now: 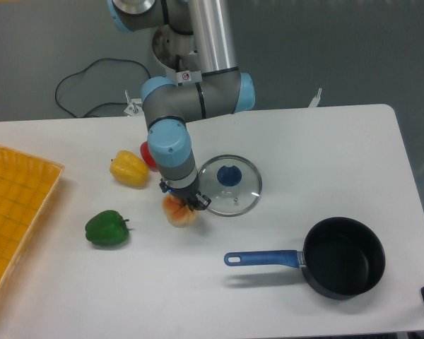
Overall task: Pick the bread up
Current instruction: 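Lift the bread roll up and carry it over the glass lid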
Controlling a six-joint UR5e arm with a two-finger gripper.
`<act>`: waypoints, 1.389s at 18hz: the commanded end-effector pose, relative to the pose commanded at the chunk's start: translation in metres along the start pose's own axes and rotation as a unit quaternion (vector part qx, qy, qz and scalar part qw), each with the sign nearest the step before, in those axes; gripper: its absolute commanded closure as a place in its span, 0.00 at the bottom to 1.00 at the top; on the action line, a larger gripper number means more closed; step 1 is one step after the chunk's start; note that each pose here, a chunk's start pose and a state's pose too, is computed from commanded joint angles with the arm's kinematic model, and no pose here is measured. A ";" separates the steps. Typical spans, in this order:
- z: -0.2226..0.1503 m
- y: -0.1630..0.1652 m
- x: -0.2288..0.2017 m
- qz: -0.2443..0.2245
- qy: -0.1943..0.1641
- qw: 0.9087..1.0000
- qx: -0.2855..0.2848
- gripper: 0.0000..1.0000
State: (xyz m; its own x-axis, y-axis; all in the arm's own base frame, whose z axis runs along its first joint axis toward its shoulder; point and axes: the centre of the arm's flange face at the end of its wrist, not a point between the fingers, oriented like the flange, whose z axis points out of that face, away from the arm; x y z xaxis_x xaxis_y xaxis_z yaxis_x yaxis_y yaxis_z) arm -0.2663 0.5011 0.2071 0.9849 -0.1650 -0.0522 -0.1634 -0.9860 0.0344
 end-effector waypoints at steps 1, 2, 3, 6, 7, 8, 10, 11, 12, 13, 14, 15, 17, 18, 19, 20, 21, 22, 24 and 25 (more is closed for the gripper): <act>-0.002 0.000 -0.001 0.000 -0.001 1.000 0.002 0.93; -0.008 0.001 -0.005 -0.003 -0.005 1.000 0.006 0.93; -0.017 0.003 -0.009 -0.005 -0.011 1.000 0.011 0.93; -0.041 0.011 -0.030 -0.022 -0.026 0.999 0.022 0.93; -0.051 0.013 -0.039 -0.027 -0.028 0.999 0.025 0.93; -0.058 0.015 -0.047 -0.031 -0.022 0.999 0.022 0.93; -0.074 0.026 -0.070 -0.034 -0.008 0.999 0.010 0.93; -0.087 0.035 -0.079 -0.034 -0.004 0.999 0.007 0.93; -0.097 0.047 -0.090 -0.035 0.002 0.999 0.004 0.93; -0.105 0.057 -0.097 -0.029 0.006 1.000 0.002 0.93; -0.114 0.070 -0.107 -0.023 0.010 1.000 0.004 0.93; -0.118 0.084 -0.116 -0.020 0.017 1.000 0.007 0.93; -0.122 0.103 -0.133 -0.013 0.022 1.000 0.011 0.93; -0.125 0.112 -0.141 -0.010 0.022 1.000 0.011 0.93; -0.127 0.120 -0.148 -0.007 0.023 1.000 0.011 0.93; -0.130 0.128 -0.156 0.000 0.023 1.000 0.011 0.93; -0.131 0.133 -0.164 0.006 0.024 1.000 0.012 0.93; -0.134 0.136 -0.169 0.015 0.022 1.000 0.012 0.93; -0.133 0.139 -0.182 0.023 0.019 0.999 0.011 0.93; -0.135 0.138 -0.187 0.023 0.015 1.000 0.012 0.93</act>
State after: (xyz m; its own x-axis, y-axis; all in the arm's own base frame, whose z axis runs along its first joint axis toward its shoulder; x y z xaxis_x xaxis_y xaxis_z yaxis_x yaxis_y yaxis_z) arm -0.4657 0.3990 0.3565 0.9775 -0.2100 -0.0212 -0.2098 -0.9777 0.0130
